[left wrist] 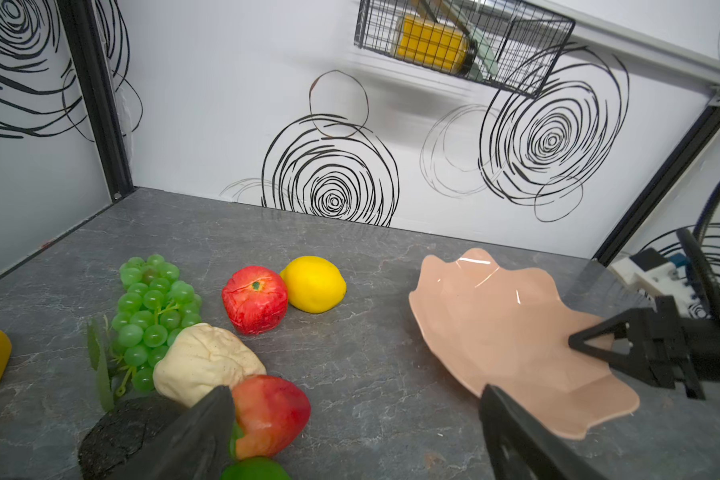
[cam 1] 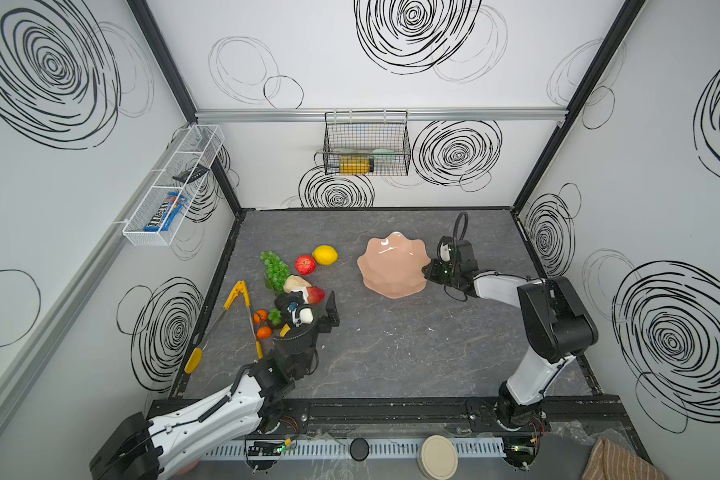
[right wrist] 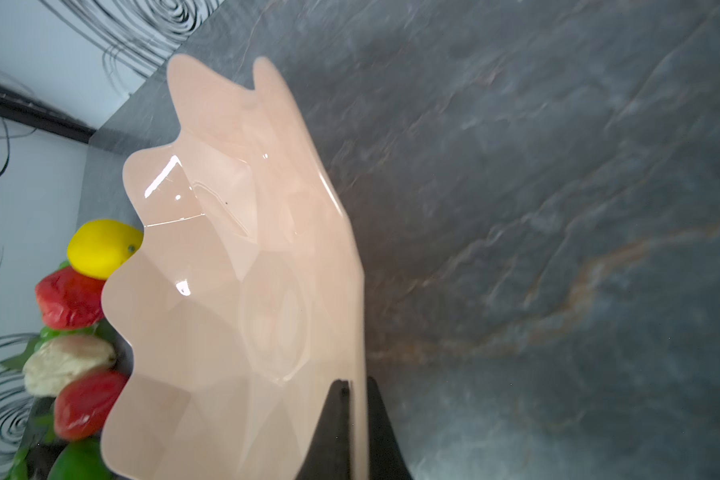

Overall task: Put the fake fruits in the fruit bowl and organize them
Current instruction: 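Drag the pink bowl toward the fruit pile with the right gripper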

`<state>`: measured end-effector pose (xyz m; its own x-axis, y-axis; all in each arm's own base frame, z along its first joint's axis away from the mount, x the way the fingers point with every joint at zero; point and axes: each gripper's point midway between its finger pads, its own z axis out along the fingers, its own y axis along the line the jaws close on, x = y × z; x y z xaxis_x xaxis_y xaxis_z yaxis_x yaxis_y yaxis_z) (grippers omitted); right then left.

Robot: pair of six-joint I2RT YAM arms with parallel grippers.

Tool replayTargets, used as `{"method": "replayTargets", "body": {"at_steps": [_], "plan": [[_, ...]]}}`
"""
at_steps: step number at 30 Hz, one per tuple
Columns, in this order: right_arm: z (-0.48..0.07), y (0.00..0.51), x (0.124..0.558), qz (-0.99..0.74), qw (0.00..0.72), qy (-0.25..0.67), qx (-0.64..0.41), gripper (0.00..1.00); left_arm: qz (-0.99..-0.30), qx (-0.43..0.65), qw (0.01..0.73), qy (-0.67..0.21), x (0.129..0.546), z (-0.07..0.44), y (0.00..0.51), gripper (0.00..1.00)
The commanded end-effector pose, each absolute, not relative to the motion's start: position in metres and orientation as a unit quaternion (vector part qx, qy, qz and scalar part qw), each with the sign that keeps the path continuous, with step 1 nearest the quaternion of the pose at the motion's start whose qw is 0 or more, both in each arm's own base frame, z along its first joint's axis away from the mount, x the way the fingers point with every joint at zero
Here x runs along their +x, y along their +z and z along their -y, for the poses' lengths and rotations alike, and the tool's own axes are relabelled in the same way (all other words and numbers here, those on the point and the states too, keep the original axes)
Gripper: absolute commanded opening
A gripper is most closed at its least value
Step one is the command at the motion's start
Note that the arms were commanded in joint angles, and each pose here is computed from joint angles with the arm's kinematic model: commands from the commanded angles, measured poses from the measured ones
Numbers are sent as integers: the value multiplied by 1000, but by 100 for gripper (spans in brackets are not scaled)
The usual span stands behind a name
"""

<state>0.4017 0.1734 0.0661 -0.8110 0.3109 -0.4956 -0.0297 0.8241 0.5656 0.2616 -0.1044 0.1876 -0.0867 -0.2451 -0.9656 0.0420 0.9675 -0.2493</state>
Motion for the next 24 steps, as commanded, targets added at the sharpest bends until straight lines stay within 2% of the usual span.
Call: {"method": "replayTargets", "body": {"at_steps": [1,10,21,24], "plan": [[-185,79,370,-905,289,309,48,7,-721,-96,677,-110,259,95,188,96],[-209,73,286,-914,240,327,11,7,-715,-112,681,-107,256,88,188,96],[-199,66,258,-922,236,307,10,8,-719,-110,678,-108,258,90,185,96],[-196,59,252,-923,238,302,13,13,-721,-112,676,-103,259,89,183,96]]}}
